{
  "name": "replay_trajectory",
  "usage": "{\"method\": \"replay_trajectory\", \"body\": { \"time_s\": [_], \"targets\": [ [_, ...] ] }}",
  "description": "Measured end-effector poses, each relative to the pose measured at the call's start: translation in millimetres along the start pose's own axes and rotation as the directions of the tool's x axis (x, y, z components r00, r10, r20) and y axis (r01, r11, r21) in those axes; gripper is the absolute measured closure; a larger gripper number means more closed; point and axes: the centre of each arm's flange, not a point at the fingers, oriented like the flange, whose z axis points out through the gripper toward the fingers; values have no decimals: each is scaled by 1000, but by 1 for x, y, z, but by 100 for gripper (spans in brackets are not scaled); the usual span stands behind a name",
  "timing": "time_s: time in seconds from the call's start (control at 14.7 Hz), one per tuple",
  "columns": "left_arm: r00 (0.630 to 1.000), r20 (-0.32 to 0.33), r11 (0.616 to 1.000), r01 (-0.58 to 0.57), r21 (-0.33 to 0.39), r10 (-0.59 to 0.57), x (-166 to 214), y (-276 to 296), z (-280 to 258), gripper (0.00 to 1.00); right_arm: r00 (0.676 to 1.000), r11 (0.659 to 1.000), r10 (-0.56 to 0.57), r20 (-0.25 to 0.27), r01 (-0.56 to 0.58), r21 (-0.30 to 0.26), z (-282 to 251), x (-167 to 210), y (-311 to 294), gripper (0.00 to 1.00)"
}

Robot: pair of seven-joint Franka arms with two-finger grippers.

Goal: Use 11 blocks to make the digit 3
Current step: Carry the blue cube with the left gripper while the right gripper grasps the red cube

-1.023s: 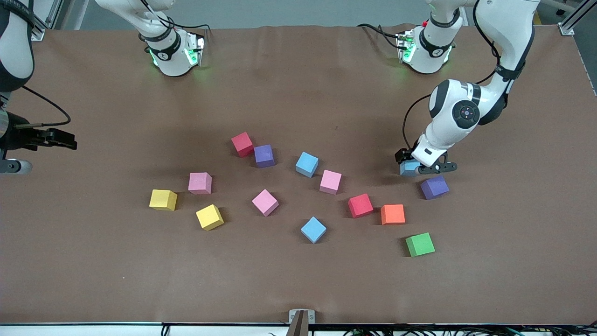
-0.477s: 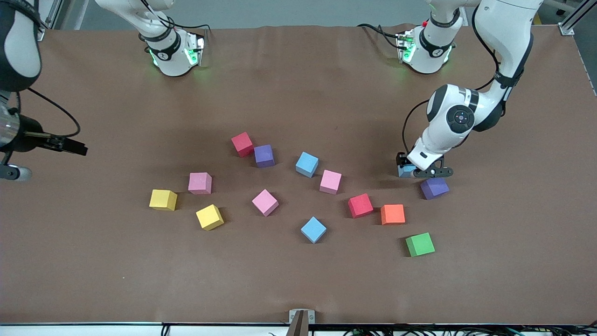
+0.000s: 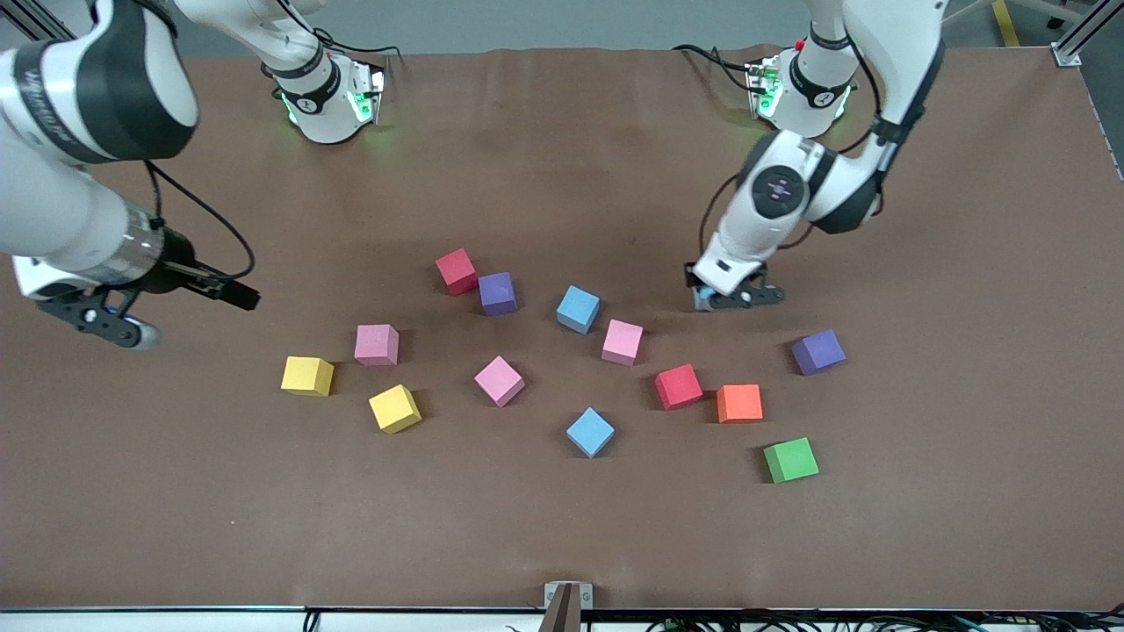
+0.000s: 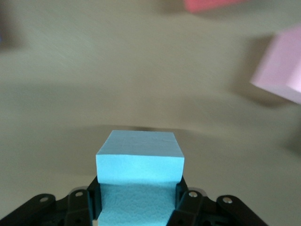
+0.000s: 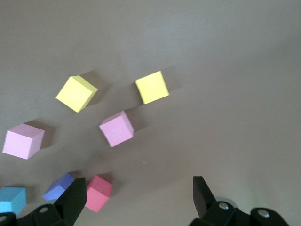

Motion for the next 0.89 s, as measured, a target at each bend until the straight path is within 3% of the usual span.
{"method": "replay_trajectory", "body": {
  "time_s": [0.27, 0.61, 0.89],
  "targets": [
    [999, -13, 999, 32, -14, -32, -58, 84, -9, 42, 993, 993, 117, -13, -117, 3, 72, -27, -41, 0],
    [999, 9, 998, 38, -52, -38, -117, 181, 4, 42, 955, 955, 296, -15, -296, -3, 165, -63, -43, 0],
    [1000, 13, 998, 3, -64, -2, -126, 220, 22, 42, 916, 917, 399, -52, -396, 54, 224, -140, -86, 0]
  ]
}}
